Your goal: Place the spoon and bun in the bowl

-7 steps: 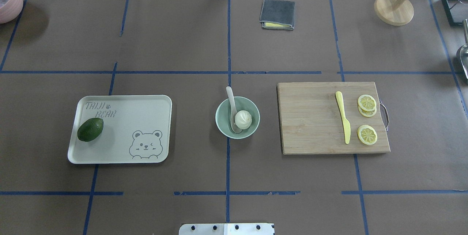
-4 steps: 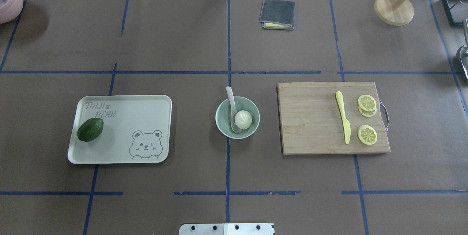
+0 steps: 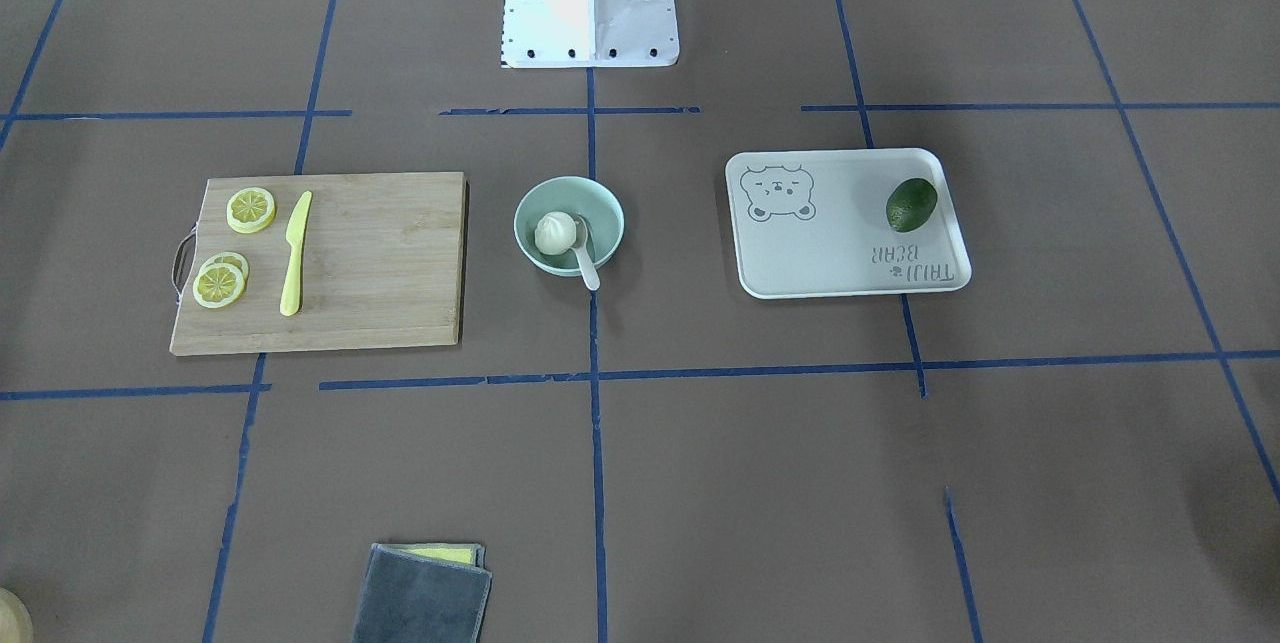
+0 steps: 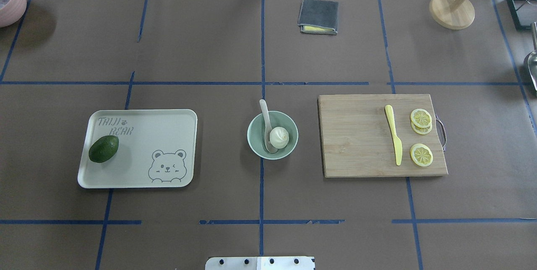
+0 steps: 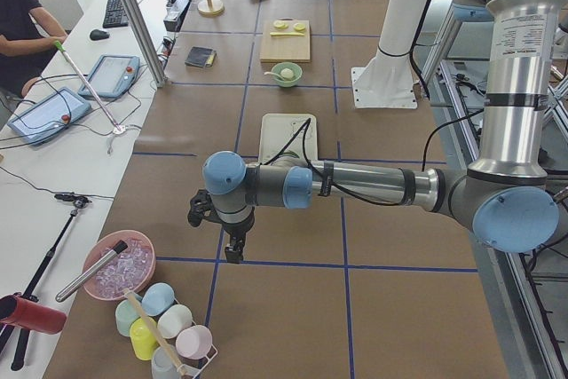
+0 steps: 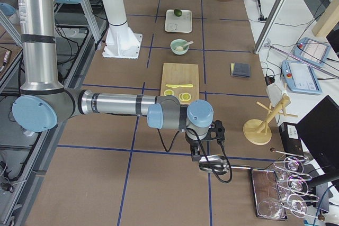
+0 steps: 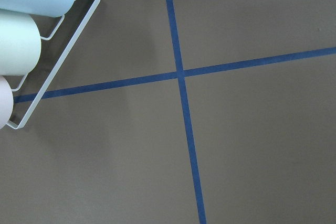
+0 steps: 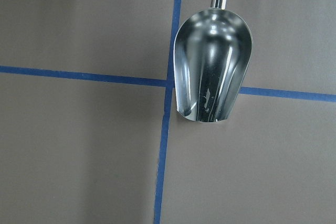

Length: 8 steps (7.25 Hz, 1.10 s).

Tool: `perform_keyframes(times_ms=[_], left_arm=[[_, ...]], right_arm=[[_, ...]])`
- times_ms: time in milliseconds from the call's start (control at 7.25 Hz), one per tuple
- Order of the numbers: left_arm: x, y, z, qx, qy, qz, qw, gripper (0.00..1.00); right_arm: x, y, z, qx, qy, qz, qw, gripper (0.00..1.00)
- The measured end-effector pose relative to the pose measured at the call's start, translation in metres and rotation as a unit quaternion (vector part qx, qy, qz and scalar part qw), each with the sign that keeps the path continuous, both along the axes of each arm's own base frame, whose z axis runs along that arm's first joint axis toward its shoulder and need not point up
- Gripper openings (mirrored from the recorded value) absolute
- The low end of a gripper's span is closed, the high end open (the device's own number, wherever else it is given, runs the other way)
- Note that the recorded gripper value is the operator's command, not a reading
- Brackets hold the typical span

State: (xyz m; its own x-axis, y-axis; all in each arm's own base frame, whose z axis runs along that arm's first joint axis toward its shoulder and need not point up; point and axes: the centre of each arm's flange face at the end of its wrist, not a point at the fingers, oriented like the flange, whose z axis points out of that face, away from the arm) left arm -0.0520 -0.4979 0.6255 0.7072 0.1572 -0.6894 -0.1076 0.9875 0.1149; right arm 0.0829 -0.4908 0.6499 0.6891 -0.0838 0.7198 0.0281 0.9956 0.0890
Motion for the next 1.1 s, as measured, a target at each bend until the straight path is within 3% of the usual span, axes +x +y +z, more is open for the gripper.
perform_keyframes(times_ms=[1103], left_arm=[[-0.0008,0.0001,-0.0006,0.000,0.000,-0.001,1.0000,1.00]], right_arm=[[-0.0002,-0.0027,-0.0041,0.004,-0.002,0.000,1.0000,1.00]])
